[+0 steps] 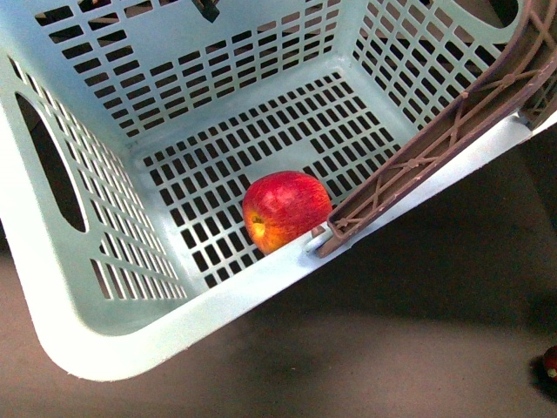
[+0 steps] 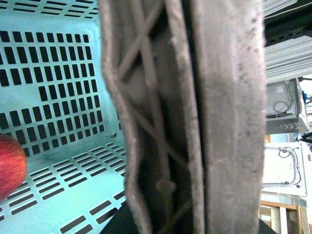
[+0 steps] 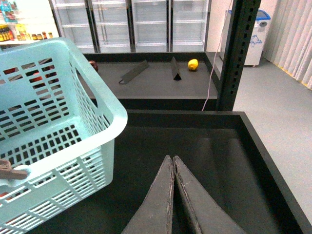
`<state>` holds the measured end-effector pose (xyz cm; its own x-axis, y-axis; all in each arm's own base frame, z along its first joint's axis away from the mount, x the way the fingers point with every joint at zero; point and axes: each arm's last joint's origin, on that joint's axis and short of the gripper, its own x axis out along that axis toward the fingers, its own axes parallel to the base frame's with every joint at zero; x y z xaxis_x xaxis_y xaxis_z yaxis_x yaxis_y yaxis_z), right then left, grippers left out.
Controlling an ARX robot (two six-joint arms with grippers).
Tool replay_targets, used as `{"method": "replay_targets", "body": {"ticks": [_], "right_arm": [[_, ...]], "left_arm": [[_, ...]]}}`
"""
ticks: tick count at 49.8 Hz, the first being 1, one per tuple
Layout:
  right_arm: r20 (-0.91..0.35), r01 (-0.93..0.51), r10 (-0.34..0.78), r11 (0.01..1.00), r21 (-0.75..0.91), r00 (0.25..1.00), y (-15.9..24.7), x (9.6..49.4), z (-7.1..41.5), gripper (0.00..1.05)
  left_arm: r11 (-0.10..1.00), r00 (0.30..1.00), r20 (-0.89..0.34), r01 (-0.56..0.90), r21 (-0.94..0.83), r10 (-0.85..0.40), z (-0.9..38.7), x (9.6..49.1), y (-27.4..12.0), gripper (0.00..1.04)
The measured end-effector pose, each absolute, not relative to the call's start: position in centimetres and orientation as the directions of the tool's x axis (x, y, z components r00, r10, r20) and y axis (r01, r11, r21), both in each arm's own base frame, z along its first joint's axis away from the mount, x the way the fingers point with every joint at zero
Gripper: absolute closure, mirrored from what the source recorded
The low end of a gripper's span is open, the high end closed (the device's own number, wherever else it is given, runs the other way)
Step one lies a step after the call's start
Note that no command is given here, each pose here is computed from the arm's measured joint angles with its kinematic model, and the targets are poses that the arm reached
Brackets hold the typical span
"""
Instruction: Pick apple with right arm and hold basket with left
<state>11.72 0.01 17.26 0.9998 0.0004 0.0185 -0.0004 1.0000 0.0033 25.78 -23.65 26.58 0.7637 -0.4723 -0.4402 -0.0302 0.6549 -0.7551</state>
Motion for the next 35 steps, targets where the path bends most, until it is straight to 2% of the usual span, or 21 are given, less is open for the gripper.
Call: {"method": "replay_targets", "body": {"ticks": [26, 31, 35], "right_arm": [[0.018, 0.000, 0.000, 1.000, 0.003, 1.000, 0.0, 10.7, 17.2, 1.03], [-0.015, 0.003, -0.003, 1.000, 0.003, 1.000, 0.0, 10.0, 16.7, 1.03], [0.012, 0.001, -0.001, 1.000, 0.003, 1.000, 0.0, 9.7, 16.9, 1.03]], "left_arm": [[0.655, 0.764, -0.440, -0.030, -0.755, -0.472, 26.6, 25.8, -23.7, 0.89], [0.654, 0.763, -0.440, -0.029, -0.756, -0.474, 26.6, 25.8, -23.7, 0.89], [0.655, 0.763, -0.440, -0.030, -0.755, -0.473, 26.6, 25.8, -23.7, 0.89]]}}
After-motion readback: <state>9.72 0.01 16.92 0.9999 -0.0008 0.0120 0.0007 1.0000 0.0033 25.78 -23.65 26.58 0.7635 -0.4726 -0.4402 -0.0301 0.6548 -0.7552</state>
